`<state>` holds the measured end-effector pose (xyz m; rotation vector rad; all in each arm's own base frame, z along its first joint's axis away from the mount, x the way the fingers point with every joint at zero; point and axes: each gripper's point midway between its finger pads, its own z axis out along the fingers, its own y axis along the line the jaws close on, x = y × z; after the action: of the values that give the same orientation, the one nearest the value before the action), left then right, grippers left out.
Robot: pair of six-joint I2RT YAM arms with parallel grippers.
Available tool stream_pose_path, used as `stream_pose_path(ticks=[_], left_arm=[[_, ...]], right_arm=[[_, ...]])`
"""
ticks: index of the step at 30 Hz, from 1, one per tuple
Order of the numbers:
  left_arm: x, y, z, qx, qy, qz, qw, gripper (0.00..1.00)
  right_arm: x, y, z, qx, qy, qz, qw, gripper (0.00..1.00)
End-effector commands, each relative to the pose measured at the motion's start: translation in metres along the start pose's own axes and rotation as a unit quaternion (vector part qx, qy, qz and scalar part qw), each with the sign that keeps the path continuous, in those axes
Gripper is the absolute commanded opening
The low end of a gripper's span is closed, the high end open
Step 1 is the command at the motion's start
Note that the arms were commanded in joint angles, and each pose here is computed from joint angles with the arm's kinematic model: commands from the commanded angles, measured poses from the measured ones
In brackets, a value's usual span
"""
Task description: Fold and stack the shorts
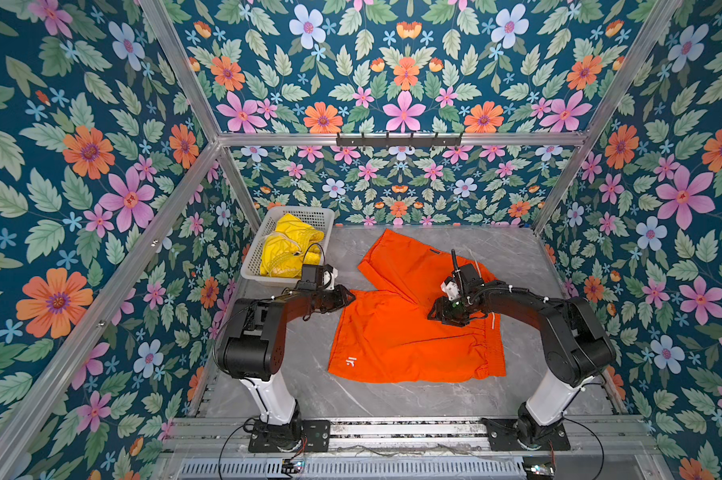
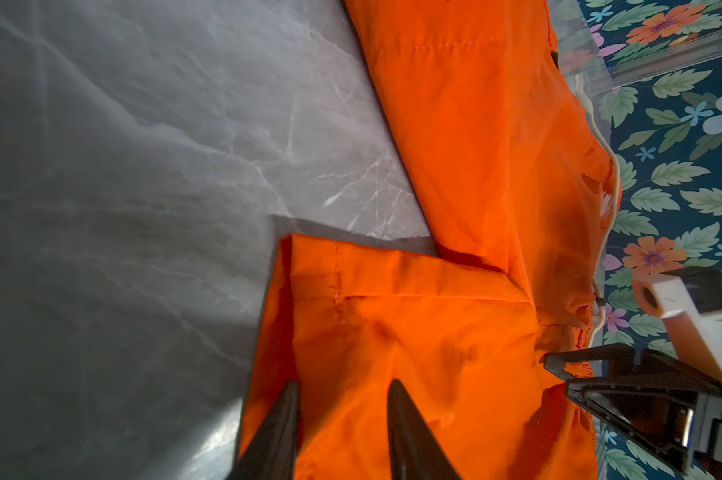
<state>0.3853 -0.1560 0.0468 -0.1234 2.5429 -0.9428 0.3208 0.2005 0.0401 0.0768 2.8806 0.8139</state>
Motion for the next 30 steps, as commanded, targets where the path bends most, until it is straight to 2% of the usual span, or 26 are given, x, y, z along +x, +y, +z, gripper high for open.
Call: stream_pose_path(ticks=[1, 10, 13, 16, 20, 23, 30], left_arm=[[-0.004, -0.009, 0.002, 0.026, -0.004, -0.005, 1.000, 0.37], [-0.005, 0.002, 0.012, 0.012, -0.001, -0.006, 1.000, 0.39], [-0.012, 0.000, 0.013, 0.018, -0.015, -0.003, 1.000, 0.34], [-0.020, -0.003, 0.016, 0.027, -0.029, -0.003, 0.999, 0.20], [-0.033, -0.013, 0.015, 0.049, -0.048, 0.000, 0.998, 0.06], [-0.047, -0.024, 0.007, 0.060, -0.076, 0.015, 0.995, 0.02], [-0.072, -0.034, -0.001, 0.063, -0.125, 0.035, 0.990, 0.00]], right_arm=[[-0.001, -0.001, 0.003, -0.002, -0.002, -0.001, 1.000, 0.58], [0.001, -0.002, 0.003, -0.001, -0.001, -0.001, 1.000, 0.58], [0.001, -0.002, 0.004, -0.001, -0.001, -0.002, 1.000, 0.58], [0.003, -0.005, 0.005, 0.003, 0.001, 0.001, 1.000, 0.58], [0.007, -0.011, 0.006, 0.014, 0.004, 0.001, 1.000, 0.58], [0.011, -0.018, 0.008, 0.026, 0.008, 0.002, 1.000, 0.58], [0.023, -0.034, 0.013, 0.050, 0.018, 0.009, 0.999, 0.58]])
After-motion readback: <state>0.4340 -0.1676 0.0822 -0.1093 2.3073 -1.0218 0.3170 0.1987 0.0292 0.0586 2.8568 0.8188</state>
